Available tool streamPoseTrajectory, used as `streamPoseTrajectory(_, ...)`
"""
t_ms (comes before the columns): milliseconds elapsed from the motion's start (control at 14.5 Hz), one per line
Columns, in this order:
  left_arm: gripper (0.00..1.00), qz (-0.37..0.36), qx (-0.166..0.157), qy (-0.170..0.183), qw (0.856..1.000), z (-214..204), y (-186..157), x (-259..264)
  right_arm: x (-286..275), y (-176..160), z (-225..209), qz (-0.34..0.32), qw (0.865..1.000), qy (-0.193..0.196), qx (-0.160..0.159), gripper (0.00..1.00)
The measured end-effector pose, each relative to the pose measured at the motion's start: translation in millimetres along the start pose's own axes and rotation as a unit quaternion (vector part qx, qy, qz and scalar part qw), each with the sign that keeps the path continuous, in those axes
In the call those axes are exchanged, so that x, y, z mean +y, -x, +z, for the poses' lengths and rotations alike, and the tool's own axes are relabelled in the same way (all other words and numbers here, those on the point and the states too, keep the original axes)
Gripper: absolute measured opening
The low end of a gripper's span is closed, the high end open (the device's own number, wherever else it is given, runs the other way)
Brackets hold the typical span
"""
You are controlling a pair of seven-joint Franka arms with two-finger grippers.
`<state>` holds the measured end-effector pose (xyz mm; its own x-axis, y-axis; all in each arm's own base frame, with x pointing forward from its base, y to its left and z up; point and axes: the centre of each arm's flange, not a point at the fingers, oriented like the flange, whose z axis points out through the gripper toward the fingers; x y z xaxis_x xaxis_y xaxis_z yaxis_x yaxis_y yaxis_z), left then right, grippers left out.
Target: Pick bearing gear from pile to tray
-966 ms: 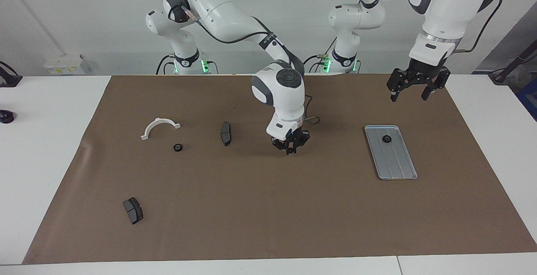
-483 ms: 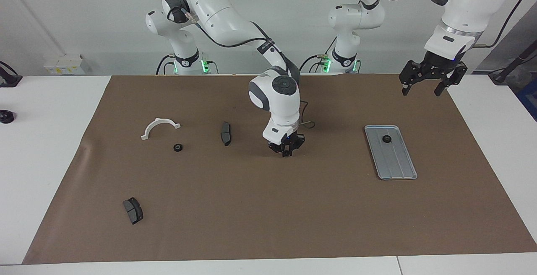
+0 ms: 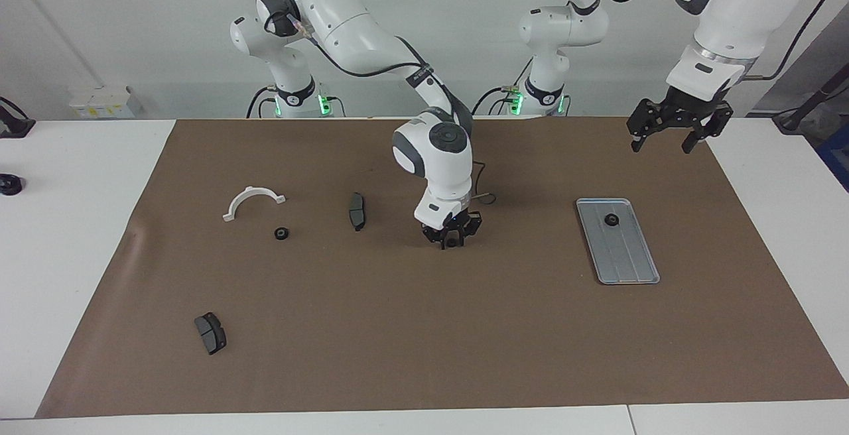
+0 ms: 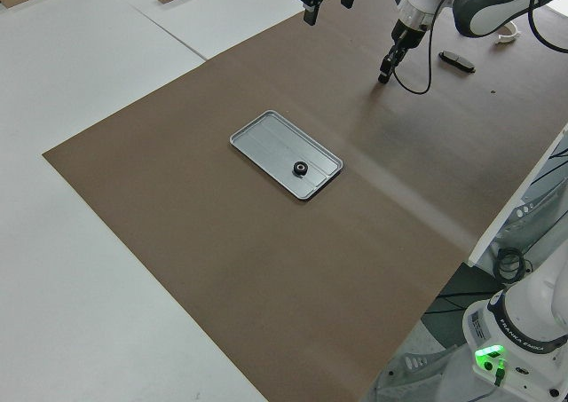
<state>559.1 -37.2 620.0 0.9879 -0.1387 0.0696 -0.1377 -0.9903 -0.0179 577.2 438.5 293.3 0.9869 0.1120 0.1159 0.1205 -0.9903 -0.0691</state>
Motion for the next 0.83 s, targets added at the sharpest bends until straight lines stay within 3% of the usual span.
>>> streamPoseTrajectory(207, 1.0, 0.0, 0.0, 0.0, 1.0, 0, 0, 0, 9, -10, -11, 0.008, 1.0, -0.003, 0.01, 0.59)
streamPoseTrajectory(483, 1.0, 0.01, 0.007, 0.001, 1.0, 3, -3, 11, 79, -54, -36, 0.013, 0.999, -0.002, 0.03, 0.52)
streamPoseTrajectory(828, 1.0, 0.045, 0.032, 0.007, 0.998, 52, -16, 77, 196, -84, -114, -0.001, 1.0, 0.012, 0.002, 0.52)
